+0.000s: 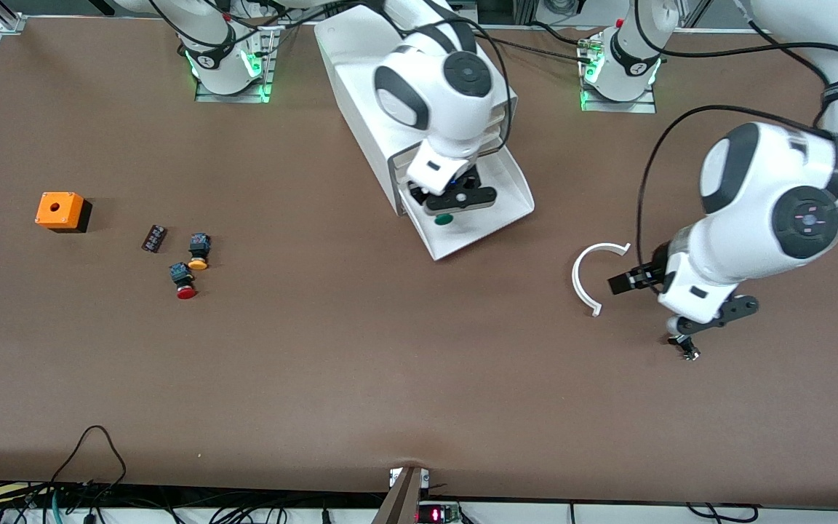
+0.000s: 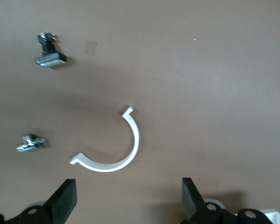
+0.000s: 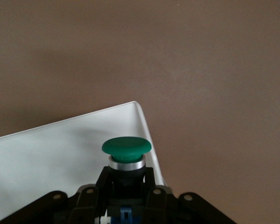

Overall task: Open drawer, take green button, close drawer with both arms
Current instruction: 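Carry the green button out while the left gripper reaches the drawer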

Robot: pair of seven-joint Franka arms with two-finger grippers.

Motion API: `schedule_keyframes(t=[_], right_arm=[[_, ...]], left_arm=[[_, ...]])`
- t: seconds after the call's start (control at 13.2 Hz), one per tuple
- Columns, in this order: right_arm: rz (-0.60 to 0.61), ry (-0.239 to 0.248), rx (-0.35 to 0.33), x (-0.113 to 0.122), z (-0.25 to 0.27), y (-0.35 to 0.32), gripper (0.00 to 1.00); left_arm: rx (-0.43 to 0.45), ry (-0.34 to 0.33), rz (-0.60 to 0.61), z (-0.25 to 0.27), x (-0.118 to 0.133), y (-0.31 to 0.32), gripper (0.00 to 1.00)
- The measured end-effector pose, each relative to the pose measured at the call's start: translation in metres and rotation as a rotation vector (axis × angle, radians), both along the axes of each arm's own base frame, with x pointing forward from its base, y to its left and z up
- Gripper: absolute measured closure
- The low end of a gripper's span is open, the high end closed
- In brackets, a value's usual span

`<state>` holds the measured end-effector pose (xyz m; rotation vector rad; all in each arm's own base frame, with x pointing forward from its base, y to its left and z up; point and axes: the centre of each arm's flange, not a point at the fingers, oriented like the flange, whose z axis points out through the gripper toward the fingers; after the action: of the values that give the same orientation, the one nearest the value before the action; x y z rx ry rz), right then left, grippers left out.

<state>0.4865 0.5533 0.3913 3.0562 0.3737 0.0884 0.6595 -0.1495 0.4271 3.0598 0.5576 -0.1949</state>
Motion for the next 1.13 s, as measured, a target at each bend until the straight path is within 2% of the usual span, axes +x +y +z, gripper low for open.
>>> schedule_keyframes(t=[0.23,0.45,0.75,1.13], right_arm=[[0.053,0.061,0.006,0.052,0.057,-0.081,0.68],[0.137,0.127,0.021,0.101,0.087,-0.175,0.68],[0.250,0.203,0.029,0.162,0.082,-0.319,0.68],[0.327,0.257,0.065,0.202,0.039,-0.469,0.68]], left_arm=[[0.003,-0.008,0.059,-0.030,-0.006,-0.044,0.01],[0.006,-0.016,0.104,-0.064,-0.021,-0.079,0.01],[0.008,-0.027,0.164,-0.107,-0.049,-0.119,0.01],[0.002,-0.042,0.200,-0.144,-0.087,-0.162,0.01]])
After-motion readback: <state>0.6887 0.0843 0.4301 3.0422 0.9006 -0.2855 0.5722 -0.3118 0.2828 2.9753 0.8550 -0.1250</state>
